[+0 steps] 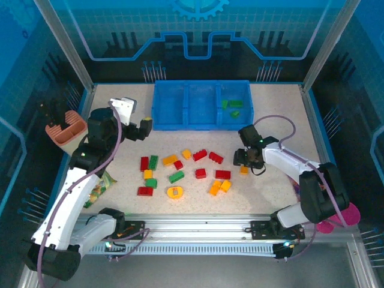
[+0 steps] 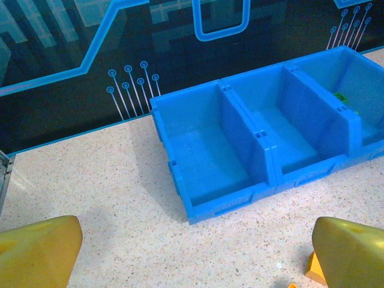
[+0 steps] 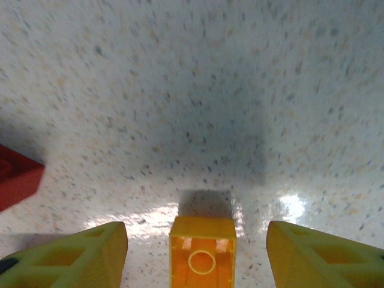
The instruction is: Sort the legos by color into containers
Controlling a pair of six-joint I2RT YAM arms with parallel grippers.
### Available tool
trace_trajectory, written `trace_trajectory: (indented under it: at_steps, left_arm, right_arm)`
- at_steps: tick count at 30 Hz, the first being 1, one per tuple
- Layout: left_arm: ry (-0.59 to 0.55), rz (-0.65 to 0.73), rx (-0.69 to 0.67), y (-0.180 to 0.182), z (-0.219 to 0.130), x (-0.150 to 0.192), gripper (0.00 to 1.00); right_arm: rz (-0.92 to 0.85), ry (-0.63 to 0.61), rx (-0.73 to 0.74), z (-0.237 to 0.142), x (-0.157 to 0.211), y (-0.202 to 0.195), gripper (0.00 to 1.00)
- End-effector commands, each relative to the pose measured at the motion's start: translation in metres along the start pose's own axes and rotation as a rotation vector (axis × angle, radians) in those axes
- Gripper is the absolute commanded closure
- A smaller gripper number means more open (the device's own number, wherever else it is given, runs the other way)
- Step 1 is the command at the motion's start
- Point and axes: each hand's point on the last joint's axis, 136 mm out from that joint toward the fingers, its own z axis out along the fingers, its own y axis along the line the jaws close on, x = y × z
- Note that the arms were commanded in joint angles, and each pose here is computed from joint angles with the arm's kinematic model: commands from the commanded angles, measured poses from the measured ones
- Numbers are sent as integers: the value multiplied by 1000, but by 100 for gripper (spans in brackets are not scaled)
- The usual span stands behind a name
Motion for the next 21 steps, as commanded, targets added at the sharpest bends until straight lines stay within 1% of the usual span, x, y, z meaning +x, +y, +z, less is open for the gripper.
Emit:
trace_trajectory:
  at_steps: [1, 5, 8, 14, 18, 21]
  left_arm:
    - [-25, -12, 28, -6, -1, -4, 1]
    - [-18, -12, 29, -6, 0, -2, 1]
    - [-17, -14, 28, -6, 0, -1, 1]
    - [-13, -12, 27, -6, 1, 0, 1]
    - [-11, -11, 24, -5, 1, 1, 1]
    - [-11, -9, 16, -4, 0, 2, 1]
  right_arm:
    - [30, 17, 21, 9, 9, 0, 36]
    - [32, 40, 33, 18, 17, -3, 38]
    - [44, 48, 31, 21, 21, -4, 44]
    - [35, 73, 47, 28, 25, -5, 52]
    - [17, 76, 51, 32, 24, -4, 62]
    - [-10, 65, 39, 26, 17, 0, 69]
